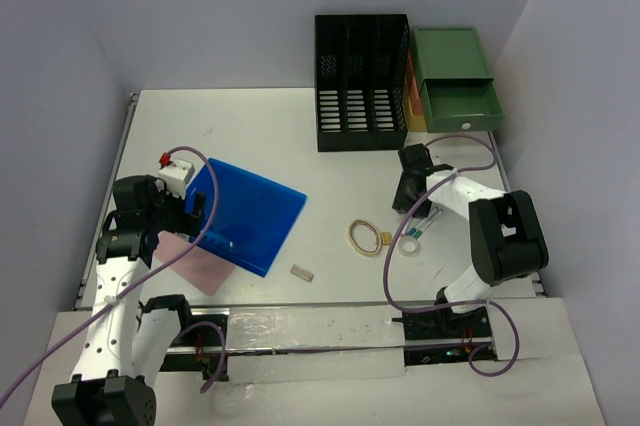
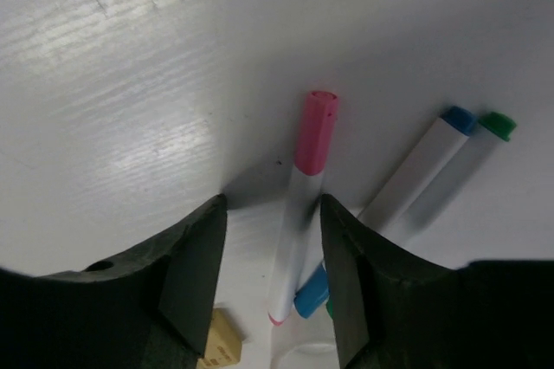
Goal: Organize the desk
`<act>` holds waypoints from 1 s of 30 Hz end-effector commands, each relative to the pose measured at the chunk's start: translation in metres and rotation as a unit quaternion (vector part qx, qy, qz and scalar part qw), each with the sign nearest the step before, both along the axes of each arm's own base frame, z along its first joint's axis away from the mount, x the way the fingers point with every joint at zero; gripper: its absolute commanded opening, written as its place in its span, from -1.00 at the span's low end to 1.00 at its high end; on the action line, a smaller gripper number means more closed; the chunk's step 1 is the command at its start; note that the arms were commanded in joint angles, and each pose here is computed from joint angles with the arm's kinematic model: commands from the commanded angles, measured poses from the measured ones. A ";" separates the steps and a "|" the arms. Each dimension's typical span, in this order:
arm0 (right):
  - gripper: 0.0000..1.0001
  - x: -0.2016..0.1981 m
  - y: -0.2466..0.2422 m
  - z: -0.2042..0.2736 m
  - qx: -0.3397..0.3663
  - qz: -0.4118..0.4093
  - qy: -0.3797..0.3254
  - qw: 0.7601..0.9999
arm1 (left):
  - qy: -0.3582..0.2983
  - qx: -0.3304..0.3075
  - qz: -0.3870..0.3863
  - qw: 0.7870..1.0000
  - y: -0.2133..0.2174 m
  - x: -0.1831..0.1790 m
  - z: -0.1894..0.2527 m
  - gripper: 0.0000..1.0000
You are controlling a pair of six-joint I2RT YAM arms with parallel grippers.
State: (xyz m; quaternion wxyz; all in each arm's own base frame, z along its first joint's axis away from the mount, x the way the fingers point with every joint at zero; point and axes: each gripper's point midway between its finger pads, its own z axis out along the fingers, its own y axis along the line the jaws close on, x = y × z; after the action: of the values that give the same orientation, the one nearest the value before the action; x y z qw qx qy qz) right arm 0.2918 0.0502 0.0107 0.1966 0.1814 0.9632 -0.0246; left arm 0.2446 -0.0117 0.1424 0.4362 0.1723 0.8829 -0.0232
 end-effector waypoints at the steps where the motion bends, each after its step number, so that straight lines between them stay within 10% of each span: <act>1: -0.09 -0.002 0.011 -0.011 0.028 0.013 0.018 0.999 | -0.026 -0.001 -0.003 1.000 -0.001 0.005 0.018 0.99; 12: -0.97 0.022 0.040 -0.004 0.019 0.065 0.001 0.998 | -0.026 0.000 0.000 1.000 0.000 0.005 0.018 0.99; 25: -1.00 0.077 0.094 0.142 0.028 0.139 -0.200 0.969 | -0.023 0.001 0.003 1.000 0.001 0.005 0.017 0.98; 30: -1.00 0.092 0.103 0.278 0.130 0.131 -0.363 0.914 | -0.021 0.001 0.004 1.000 0.001 0.006 0.016 0.99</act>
State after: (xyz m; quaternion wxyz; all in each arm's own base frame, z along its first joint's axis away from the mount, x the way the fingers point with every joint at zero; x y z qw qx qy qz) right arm 0.3645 0.1503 0.1601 0.3796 0.0517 0.9192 0.0915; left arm 0.2446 -0.0104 0.1426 0.4362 0.1707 0.8833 -0.0199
